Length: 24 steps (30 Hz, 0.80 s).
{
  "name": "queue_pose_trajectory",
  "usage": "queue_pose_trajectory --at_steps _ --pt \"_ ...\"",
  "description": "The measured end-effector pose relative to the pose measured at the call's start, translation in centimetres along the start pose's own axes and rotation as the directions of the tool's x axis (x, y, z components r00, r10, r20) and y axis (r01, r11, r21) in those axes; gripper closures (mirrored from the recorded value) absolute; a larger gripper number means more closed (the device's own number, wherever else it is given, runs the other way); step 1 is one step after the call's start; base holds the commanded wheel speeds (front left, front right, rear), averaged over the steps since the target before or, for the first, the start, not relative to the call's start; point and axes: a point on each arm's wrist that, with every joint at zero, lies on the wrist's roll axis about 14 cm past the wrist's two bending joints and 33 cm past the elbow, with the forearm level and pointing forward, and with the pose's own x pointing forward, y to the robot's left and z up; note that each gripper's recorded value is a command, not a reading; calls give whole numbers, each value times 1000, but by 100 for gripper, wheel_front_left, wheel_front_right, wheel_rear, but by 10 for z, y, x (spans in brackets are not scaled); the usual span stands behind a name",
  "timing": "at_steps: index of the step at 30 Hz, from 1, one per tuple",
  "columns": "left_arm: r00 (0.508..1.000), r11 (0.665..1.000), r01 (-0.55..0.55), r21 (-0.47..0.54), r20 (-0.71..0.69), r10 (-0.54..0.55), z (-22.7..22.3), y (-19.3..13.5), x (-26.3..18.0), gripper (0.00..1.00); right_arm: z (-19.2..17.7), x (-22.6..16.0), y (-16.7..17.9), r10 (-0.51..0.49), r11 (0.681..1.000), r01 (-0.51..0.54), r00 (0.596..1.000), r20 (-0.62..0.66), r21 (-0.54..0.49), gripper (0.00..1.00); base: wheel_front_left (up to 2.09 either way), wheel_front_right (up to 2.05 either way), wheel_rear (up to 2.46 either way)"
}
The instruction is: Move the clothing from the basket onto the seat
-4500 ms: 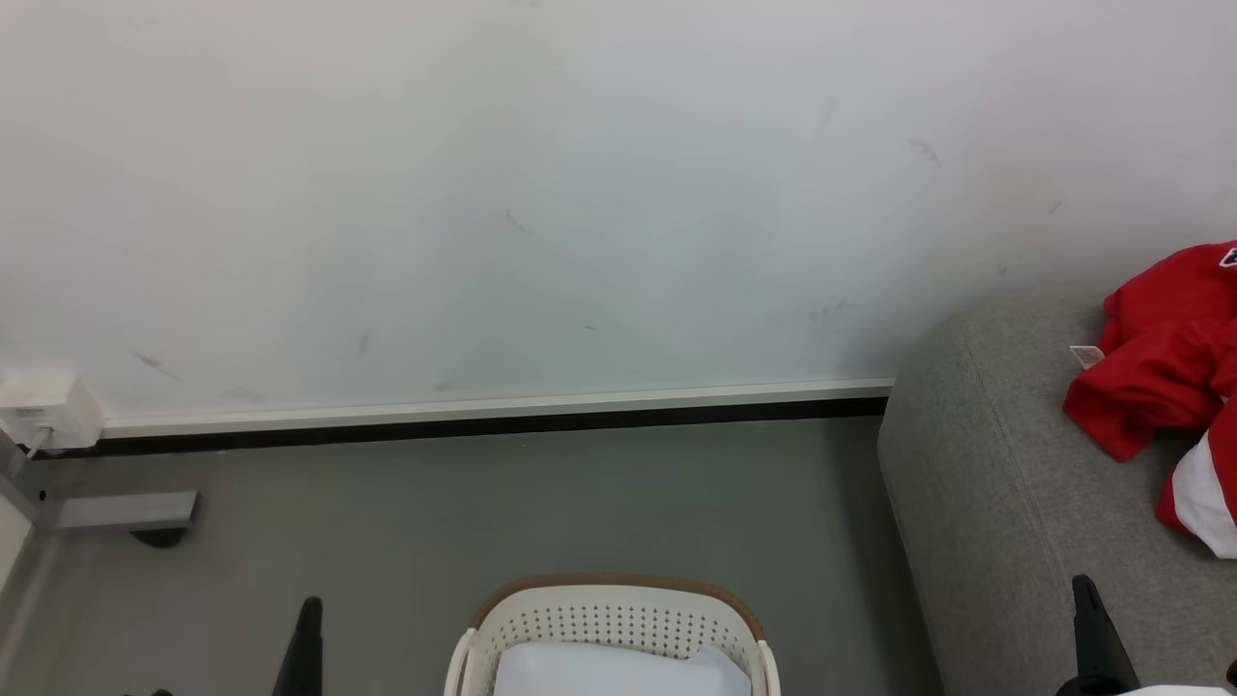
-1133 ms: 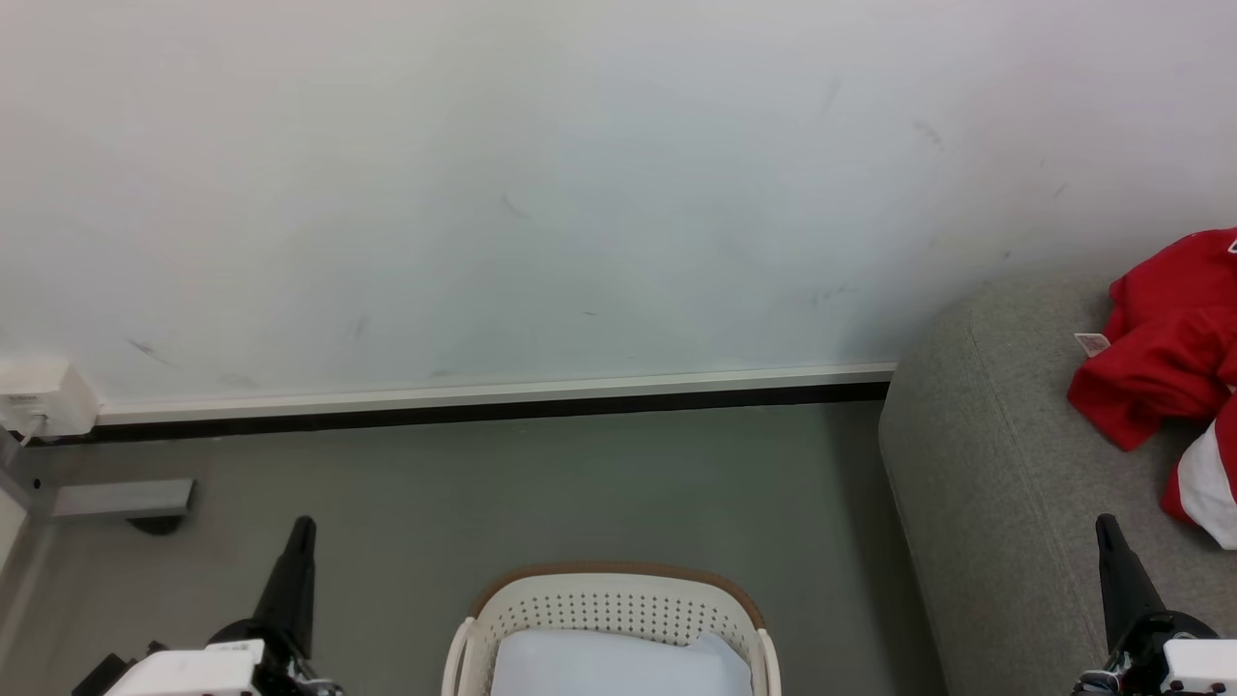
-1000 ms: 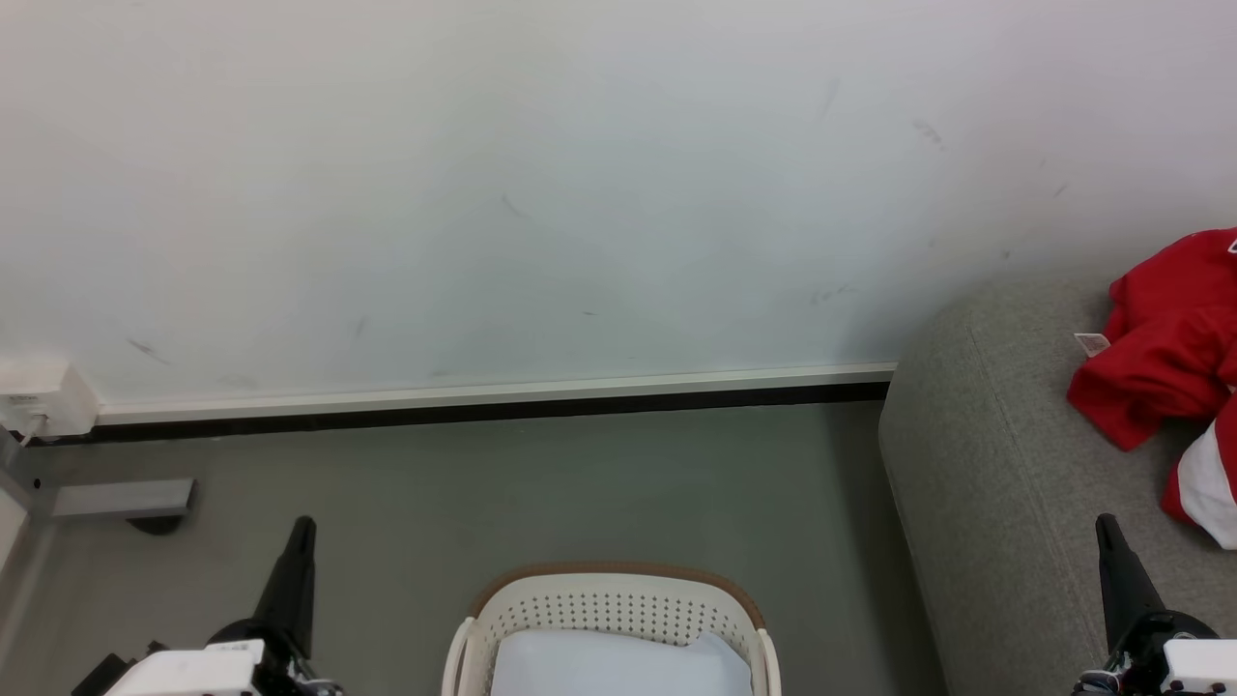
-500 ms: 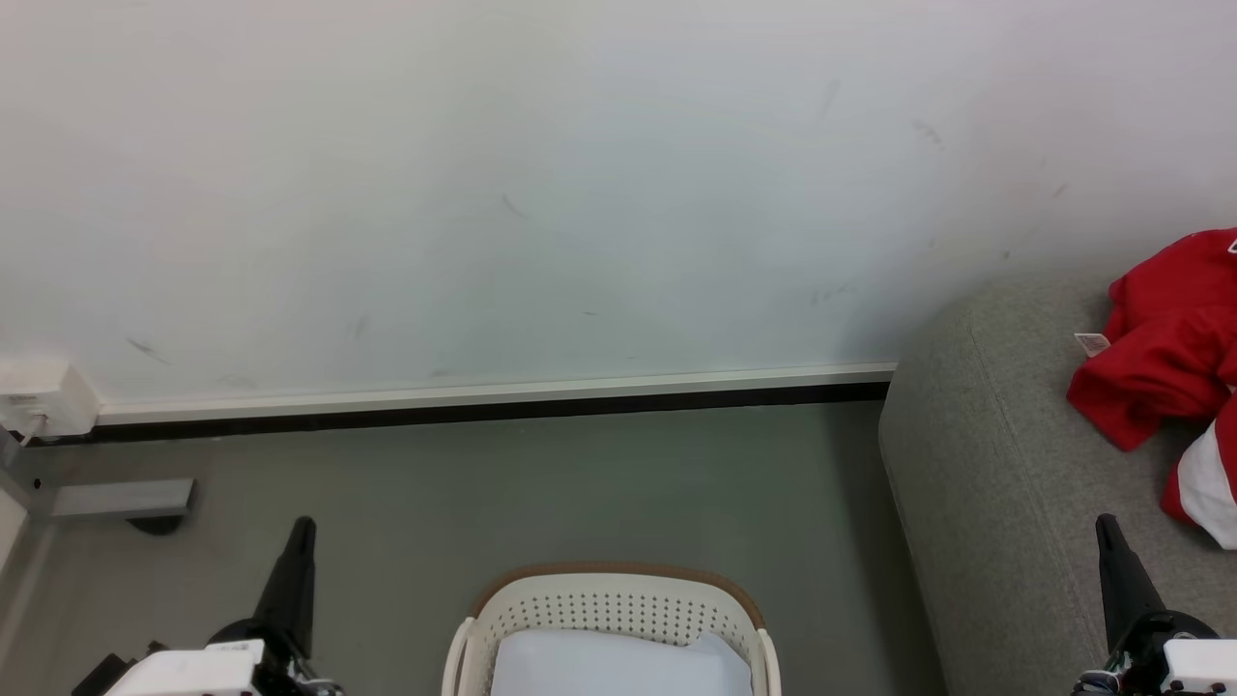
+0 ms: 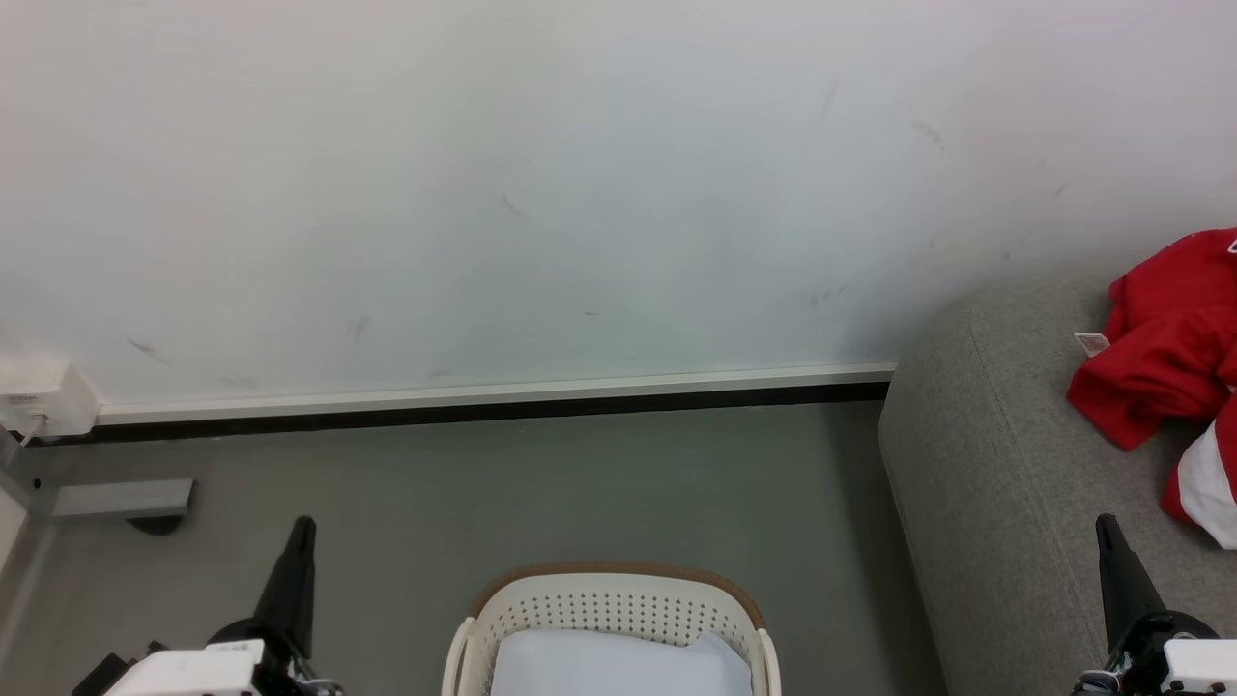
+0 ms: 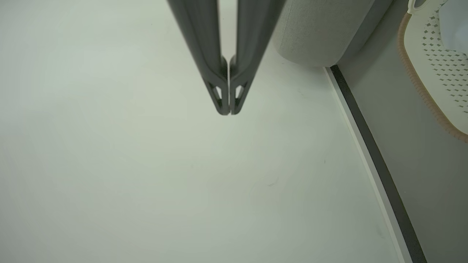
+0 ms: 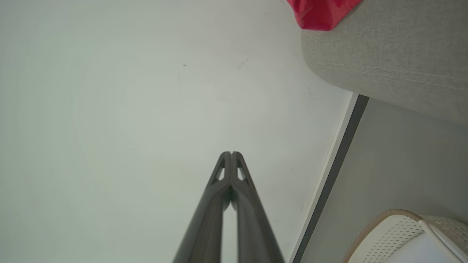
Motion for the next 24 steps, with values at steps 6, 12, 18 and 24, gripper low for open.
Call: queue_pose_trajectory --at_steps 6,12,18,24 --pt "1000 1000 0 0 0 0 0 0 0 100 0 0 0 0 1000 0 1000 0 0 100 0 0 0" --pt "1000 1000 0 0 0 0 0 0 0 100 0 0 0 0 1000 0 1000 0 0 100 0 0 0" --pt "1000 1000 0 0 0 0 0 0 0 100 0 0 0 0 1000 0 1000 0 0 100 0 0 0" --pt "1000 1000 0 0 0 0 0 0 0 100 0 0 0 0 1000 0 1000 0 0 100 0 0 0"
